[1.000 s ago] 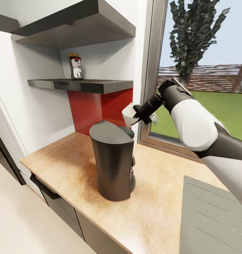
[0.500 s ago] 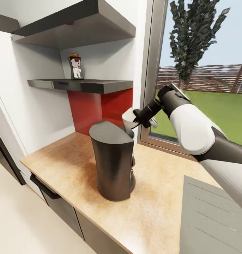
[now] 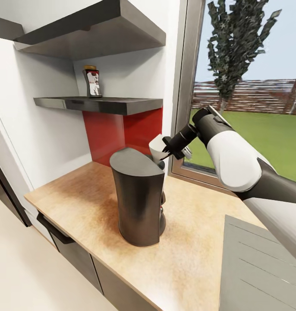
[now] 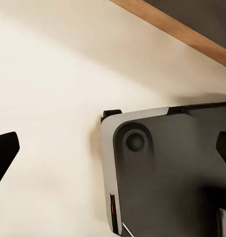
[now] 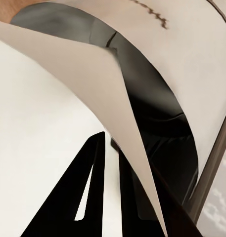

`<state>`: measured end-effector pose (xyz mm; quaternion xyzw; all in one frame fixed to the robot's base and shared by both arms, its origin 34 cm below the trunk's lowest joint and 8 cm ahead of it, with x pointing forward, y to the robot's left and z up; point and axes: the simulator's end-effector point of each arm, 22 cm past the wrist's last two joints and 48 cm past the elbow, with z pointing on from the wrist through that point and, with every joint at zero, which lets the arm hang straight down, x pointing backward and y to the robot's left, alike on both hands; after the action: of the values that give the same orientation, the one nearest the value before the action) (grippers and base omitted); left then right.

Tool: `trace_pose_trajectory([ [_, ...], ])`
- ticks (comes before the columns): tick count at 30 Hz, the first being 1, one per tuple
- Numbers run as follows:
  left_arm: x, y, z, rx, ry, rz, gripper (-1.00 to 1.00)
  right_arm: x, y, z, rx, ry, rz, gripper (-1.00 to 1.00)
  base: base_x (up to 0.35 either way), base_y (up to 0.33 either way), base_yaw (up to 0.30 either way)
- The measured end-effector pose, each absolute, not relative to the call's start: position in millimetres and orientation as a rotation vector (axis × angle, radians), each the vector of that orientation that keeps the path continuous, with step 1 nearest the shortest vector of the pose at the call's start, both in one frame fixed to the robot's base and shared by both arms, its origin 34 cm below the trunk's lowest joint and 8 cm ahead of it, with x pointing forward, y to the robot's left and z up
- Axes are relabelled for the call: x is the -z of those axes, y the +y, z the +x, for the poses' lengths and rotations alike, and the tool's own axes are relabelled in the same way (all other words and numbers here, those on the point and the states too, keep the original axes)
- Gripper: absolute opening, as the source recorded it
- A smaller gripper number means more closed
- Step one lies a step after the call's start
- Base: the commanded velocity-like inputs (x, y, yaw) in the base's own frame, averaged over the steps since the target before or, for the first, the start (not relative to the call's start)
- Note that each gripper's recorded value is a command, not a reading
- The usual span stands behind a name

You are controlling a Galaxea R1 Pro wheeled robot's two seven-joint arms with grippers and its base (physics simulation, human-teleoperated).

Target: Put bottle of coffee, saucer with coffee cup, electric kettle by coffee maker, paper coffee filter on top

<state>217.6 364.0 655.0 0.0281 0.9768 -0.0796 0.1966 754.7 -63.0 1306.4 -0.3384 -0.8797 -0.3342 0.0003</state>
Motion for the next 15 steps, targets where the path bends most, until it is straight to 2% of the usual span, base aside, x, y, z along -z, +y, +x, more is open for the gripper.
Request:
trace_pose_trajectory([
  [10, -655.1, 364.1, 217.8, 0.223, 2.735, 0.079, 1.0, -1306.4, -63.5, 754.9, 1.048, -2.765, -1.064, -1.0, 0.0, 0.0, 0.0],
  [11, -655.1, 364.0, 217.8, 0.223, 2.734, 0.079, 1.0, -1306.3, -63.5, 755.0, 1.048, -2.765, -1.064, 1.0, 0.0, 0.0, 0.0],
  [15, -655.1, 364.1, 217.8, 0.223, 2.734, 0.079, 1.0, -1306.1, -64.7, 755.6, 1.041, -2.766, -1.076, 1.0, 0.0, 0.0, 0.0],
])
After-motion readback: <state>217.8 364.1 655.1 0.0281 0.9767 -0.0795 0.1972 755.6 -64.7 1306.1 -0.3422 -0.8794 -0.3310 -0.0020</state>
